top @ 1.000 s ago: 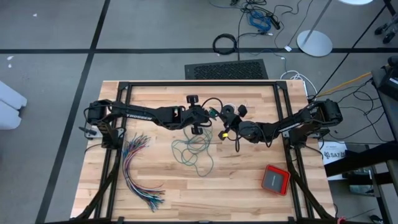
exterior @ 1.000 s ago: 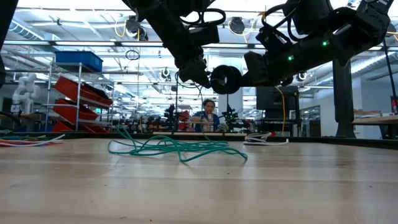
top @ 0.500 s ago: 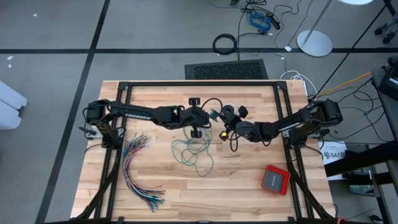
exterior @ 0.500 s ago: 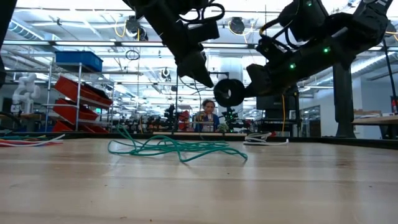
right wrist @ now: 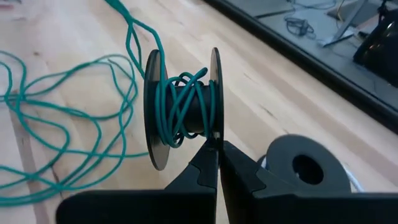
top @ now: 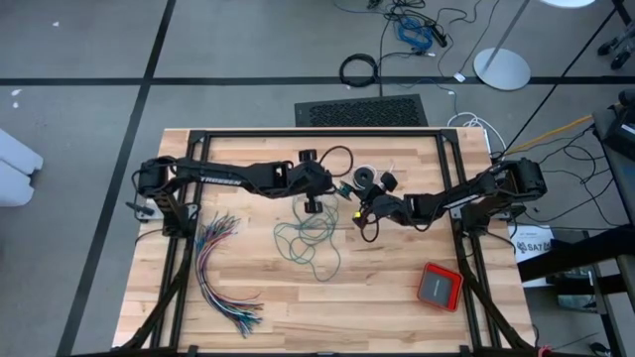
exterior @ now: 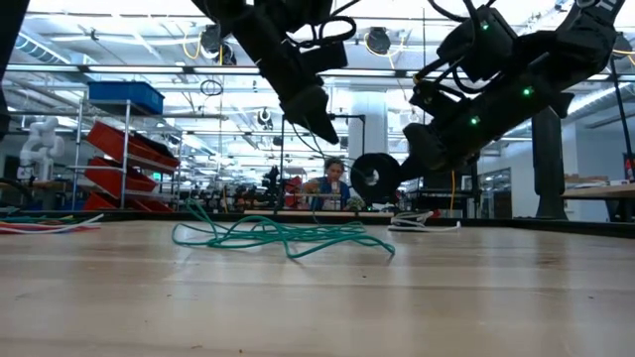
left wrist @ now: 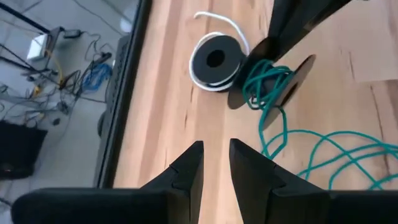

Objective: Coil cords
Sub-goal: Coil the green wire onto the spool

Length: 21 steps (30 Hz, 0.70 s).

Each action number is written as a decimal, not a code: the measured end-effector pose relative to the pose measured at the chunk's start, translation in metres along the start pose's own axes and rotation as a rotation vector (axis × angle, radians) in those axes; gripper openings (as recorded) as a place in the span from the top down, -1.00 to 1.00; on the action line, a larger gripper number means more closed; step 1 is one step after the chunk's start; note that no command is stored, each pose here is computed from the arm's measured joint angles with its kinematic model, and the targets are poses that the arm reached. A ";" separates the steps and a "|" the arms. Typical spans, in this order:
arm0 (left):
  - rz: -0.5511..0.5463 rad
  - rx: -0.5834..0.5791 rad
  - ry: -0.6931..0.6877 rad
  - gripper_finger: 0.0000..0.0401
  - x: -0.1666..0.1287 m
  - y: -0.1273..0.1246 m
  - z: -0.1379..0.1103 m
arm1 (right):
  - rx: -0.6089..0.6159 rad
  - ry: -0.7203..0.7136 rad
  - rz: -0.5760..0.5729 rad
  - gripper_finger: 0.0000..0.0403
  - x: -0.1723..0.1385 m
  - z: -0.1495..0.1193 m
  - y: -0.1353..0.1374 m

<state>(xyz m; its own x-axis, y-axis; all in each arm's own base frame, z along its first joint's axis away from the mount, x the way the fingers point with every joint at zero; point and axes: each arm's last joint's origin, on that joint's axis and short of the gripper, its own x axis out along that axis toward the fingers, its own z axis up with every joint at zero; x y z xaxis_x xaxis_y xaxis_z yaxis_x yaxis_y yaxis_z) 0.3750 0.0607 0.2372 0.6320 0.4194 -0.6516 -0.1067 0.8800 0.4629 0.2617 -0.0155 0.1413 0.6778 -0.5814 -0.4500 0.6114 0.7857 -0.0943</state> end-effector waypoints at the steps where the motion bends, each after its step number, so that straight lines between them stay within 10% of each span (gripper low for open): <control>1: -0.011 -0.008 -0.002 0.58 0.001 0.002 -0.001 | -0.002 0.007 0.002 1.00 0.000 -0.001 0.000; 21: -0.395 -0.425 -0.237 0.58 0.050 0.020 -0.076 | -0.047 0.150 0.082 1.00 0.003 -0.015 -0.001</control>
<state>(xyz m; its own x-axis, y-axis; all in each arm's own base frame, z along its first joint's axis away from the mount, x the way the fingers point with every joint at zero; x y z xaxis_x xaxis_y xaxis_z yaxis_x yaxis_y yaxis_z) 0.3465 0.1166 0.1680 0.8341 0.0264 -0.5510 -0.0952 0.9908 -0.0966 0.2569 -0.0153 0.1265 0.6535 -0.4799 -0.5853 0.5345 0.8401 -0.0919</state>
